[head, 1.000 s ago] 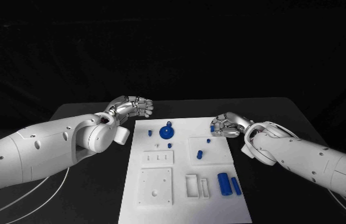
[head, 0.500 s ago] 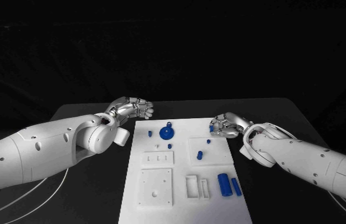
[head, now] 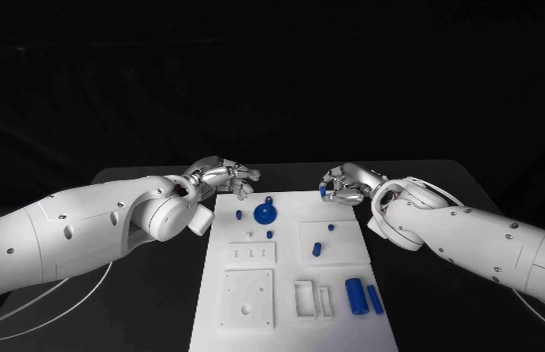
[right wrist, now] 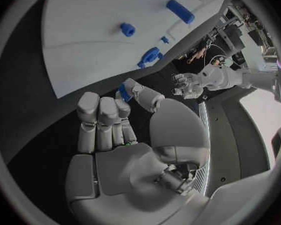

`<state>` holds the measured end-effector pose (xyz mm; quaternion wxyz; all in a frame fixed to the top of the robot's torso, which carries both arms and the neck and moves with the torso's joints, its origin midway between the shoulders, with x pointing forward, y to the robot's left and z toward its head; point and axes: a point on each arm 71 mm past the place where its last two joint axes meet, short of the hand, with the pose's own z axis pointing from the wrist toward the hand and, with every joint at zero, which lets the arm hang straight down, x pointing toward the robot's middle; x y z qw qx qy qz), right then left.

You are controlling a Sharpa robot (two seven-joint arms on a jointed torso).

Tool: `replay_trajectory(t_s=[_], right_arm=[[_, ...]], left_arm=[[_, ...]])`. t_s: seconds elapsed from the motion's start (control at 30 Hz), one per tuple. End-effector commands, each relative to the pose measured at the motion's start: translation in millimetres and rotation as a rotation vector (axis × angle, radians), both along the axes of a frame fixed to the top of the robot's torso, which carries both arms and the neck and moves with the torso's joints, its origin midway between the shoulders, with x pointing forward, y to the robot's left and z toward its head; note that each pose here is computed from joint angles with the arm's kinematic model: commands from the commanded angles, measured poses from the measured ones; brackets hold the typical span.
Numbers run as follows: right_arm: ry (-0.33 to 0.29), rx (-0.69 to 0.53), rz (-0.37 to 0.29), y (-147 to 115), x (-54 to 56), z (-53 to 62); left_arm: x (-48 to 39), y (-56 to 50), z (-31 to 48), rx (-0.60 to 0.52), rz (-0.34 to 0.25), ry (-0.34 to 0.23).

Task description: Assemble the parts on the task board

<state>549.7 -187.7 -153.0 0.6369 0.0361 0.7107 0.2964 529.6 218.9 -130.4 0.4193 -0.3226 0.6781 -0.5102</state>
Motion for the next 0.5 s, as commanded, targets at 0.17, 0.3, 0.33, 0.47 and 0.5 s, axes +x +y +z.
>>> replay_trajectory(t_s=[0.17, 0.3, 0.33, 0.47, 0.5], right_arm=[[0.0, -0.134, 0.032, 34, -8.8, 6.4], [-0.005, -0.156, 0.054, 51, -14.6, 7.7], [-0.004, -0.158, 0.061, 57, -16.7, 8.1], [0.001, -0.162, 0.082, 72, -20.9, 8.5], [0.003, -0.163, 0.088, 76, -22.0, 8.4]], left_arm=[[-4.7, -19.8, -8.2, 0.16, -0.059, 0.094], [-6.3, -26.7, -9.8, 0.183, -0.063, 0.108], [-6.2, -29.4, -10.4, 0.188, -0.061, 0.115], [-6.5, -33.3, -11.2, 0.203, -0.056, 0.12], [-6.9, -34.4, -11.5, 0.21, -0.056, 0.121]])
